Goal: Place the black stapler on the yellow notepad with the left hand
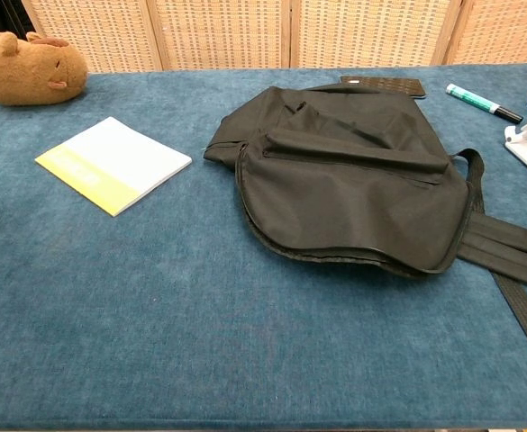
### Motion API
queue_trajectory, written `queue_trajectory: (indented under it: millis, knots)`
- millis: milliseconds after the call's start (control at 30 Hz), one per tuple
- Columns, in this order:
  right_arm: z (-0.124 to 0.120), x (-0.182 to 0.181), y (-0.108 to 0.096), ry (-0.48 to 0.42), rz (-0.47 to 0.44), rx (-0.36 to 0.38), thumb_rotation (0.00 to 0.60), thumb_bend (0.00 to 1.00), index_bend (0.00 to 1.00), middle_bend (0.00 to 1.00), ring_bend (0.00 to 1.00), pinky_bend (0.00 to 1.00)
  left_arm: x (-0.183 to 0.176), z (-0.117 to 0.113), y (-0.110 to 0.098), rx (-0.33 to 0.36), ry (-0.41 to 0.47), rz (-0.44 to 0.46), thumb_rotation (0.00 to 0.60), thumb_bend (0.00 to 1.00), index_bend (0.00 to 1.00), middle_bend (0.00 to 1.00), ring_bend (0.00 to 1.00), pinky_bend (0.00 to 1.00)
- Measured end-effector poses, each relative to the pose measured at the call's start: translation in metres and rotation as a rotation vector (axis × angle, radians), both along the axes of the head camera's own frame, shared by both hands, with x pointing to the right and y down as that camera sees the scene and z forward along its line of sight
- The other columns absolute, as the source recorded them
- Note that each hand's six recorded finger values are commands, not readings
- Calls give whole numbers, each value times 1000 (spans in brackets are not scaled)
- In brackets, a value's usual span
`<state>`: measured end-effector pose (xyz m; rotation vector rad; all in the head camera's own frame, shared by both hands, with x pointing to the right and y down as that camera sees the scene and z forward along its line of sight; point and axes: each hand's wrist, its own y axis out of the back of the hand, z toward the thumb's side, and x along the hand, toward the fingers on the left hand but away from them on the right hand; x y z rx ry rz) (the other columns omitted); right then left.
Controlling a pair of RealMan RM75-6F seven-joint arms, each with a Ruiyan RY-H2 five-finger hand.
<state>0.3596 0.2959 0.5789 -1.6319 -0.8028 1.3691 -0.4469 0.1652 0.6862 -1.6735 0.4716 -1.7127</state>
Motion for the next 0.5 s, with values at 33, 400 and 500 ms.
queue_trajectory:
  millis: [33,400,500]
  knots:
    - [0,0,0,0,0,0,600,337,67,0,0,0,1,1,0,11,1,-2,600,440,508,269,211,210]
    - [-1,1,0,-1,2,1,600,337,67,0,0,0,5,6,-5,88,28,3,600,511,672,391,322,298]
    - [-1,1,0,-1,2,1,600,337,67,0,0,0,7,2,-10,118,44,6,600,516,682,401,329,304]
